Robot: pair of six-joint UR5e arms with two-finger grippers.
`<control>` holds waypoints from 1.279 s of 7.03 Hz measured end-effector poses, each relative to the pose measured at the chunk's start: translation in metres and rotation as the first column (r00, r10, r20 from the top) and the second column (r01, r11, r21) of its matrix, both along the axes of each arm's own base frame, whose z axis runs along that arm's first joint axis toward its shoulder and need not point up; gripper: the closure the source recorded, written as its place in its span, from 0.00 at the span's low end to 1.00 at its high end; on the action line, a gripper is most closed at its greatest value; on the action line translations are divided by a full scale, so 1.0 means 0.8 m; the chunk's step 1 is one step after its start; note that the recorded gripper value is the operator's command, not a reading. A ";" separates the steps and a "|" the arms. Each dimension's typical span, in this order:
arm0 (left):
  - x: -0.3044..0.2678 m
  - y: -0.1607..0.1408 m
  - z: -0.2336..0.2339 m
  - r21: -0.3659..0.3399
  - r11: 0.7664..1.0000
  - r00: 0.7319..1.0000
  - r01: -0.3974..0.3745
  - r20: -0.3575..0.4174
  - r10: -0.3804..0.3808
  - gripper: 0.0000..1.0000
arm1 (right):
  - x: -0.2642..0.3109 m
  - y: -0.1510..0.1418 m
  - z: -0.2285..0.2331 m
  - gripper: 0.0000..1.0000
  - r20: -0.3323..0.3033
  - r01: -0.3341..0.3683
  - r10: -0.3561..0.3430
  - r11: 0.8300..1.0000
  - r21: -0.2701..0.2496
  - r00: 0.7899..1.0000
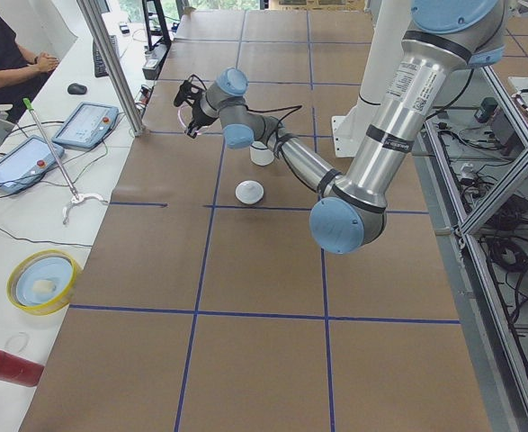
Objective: Remove funnel from cup
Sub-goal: 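Lift the funnel out of the mug with the left gripper, then lower the funnel onto the table farther from the robot than the lid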
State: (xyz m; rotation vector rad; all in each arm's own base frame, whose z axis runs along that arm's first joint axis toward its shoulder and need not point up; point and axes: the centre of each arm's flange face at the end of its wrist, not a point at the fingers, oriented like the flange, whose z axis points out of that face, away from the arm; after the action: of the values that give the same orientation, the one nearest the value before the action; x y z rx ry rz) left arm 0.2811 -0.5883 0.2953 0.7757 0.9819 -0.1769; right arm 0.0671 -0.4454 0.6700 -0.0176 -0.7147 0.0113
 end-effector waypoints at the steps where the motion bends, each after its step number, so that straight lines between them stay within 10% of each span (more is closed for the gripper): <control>1: 0.013 -0.014 0.037 0.023 0.997 0.997 0.075 -0.016 -0.074 1.00 | 0.000 0.000 0.000 0.00 0.000 0.000 0.000 1.000 0.000 1.000; 5: 0.161 0.055 0.157 0.123 0.953 0.960 0.279 -0.057 -0.273 1.00 | 0.000 0.000 0.000 0.00 0.000 0.000 0.000 1.000 0.001 1.000; 9: 0.202 0.080 0.211 0.123 0.938 0.946 0.324 -0.017 -0.325 1.00 | 0.000 0.000 0.000 0.00 0.000 0.000 0.000 1.000 0.000 1.000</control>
State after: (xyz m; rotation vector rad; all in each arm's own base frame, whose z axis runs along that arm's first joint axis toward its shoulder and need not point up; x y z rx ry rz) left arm 0.4429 -0.5247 0.4638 1.0521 0.8619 -0.4034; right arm 0.0672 -0.4454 0.6700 -0.0177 -0.7147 0.0113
